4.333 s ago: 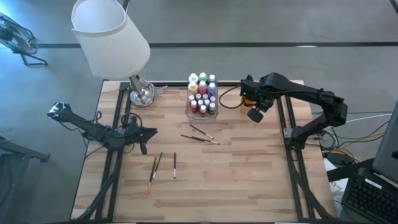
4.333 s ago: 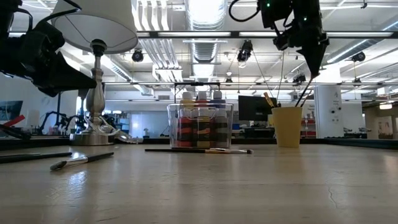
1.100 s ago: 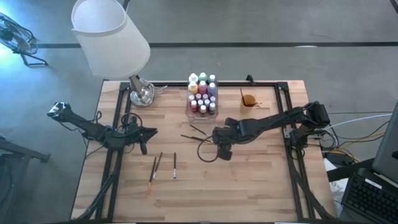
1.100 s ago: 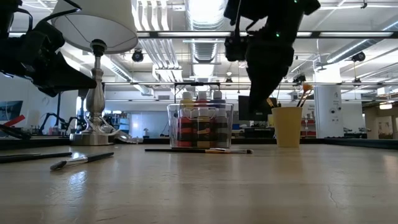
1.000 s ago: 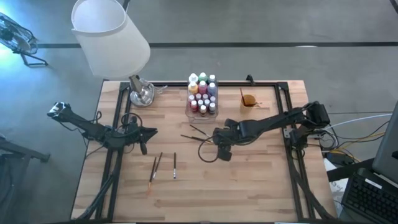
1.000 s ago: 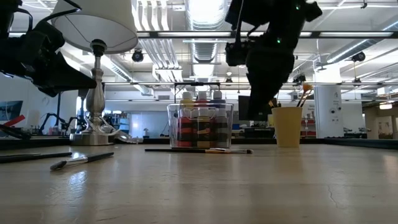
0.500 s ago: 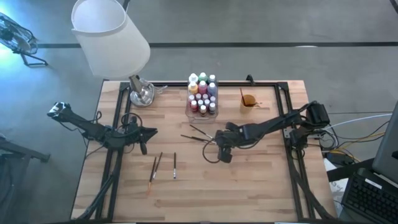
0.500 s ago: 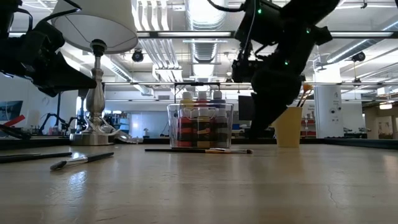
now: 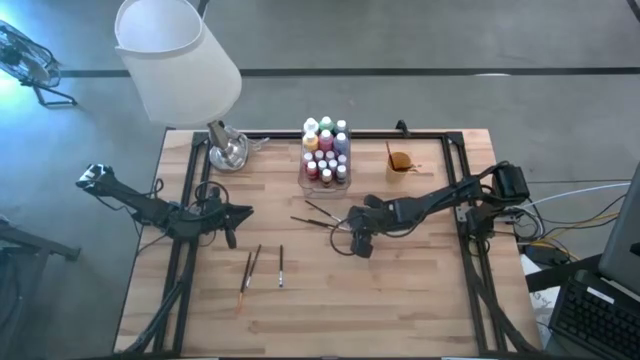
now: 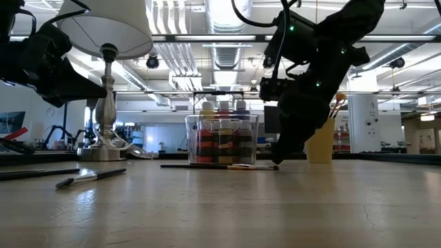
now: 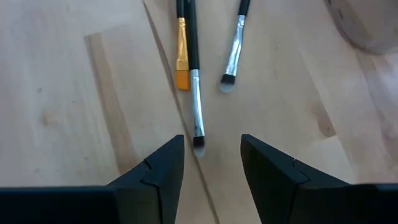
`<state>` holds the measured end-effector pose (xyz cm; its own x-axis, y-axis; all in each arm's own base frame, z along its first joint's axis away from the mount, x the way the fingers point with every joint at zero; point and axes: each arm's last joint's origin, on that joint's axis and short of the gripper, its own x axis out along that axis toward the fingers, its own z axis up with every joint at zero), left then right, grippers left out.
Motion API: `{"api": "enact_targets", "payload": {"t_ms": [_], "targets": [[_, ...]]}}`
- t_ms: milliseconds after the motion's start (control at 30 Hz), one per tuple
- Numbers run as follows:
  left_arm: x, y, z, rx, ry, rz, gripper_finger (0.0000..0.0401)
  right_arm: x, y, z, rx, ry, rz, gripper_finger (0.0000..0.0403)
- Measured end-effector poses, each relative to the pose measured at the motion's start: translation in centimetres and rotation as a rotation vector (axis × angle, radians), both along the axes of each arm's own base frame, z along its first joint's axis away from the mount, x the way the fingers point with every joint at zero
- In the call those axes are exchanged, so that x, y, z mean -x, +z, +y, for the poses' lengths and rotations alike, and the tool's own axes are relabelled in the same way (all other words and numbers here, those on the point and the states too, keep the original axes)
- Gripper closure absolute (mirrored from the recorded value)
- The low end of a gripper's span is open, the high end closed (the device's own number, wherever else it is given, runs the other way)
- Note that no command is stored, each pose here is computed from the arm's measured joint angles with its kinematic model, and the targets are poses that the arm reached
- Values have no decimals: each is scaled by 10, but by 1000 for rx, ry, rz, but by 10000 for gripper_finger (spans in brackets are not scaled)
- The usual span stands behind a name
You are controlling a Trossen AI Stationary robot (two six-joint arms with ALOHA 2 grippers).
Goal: Pick & Place Paint Supplies
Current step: Put the silver paint brush into the cup
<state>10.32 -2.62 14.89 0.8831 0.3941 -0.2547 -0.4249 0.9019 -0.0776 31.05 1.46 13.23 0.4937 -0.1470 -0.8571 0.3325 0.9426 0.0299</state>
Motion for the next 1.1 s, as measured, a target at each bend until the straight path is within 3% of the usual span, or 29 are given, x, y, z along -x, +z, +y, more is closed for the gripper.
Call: {"api": "enact_targets", "payload": {"t_ms": [233, 433, 1000, 1100], "targets": [[0, 0, 0, 0, -1, 0, 345, -1, -8, 1, -15, -12, 21, 234], [0, 0, 0, 0, -1, 0, 344, -8, -26, 1, 3, -4, 55, 248], [0, 0, 0, 1, -1, -1, 344, -3, -16, 7, -30, 15, 57, 385], [0, 0, 0, 1, -1, -2, 344, -2, -15, 7, -34, 15, 63, 391]]}}
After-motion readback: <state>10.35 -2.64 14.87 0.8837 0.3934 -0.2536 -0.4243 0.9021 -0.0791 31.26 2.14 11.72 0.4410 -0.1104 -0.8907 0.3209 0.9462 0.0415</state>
